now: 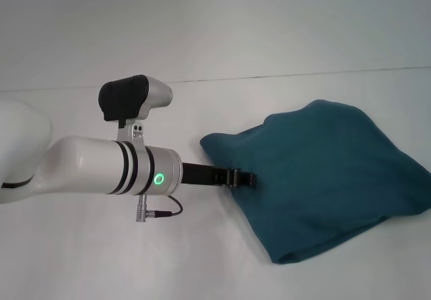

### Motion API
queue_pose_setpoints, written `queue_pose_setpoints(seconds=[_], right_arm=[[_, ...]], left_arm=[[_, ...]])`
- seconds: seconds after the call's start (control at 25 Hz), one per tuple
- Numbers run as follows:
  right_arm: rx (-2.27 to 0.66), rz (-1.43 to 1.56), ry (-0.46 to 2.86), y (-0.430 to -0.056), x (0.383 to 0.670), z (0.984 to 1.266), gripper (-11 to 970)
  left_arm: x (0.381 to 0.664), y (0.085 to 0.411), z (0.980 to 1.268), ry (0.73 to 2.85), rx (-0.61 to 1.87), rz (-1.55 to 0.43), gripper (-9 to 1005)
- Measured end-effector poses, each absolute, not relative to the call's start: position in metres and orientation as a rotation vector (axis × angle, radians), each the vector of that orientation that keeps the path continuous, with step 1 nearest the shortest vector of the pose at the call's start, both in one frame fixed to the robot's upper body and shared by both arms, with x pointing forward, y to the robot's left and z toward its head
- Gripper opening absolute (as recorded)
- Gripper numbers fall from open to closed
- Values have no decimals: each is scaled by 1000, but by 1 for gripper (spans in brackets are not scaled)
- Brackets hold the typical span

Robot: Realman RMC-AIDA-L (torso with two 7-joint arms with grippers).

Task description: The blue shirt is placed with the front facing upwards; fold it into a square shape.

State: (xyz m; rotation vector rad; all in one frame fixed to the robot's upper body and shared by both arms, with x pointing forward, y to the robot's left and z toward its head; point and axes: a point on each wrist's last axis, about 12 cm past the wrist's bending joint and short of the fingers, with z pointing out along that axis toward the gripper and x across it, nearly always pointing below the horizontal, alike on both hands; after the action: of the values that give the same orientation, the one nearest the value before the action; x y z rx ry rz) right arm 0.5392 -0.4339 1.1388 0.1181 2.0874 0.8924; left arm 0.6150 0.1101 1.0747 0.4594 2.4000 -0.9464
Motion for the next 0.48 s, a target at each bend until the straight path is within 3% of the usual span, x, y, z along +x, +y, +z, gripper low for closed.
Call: queue_pose_setpoints(seconds=[0.48], right_arm=[[128, 901, 2080, -433, 538, 1138, 944]], left_arm=[[615, 108, 1074, 2400, 481, -934, 174]])
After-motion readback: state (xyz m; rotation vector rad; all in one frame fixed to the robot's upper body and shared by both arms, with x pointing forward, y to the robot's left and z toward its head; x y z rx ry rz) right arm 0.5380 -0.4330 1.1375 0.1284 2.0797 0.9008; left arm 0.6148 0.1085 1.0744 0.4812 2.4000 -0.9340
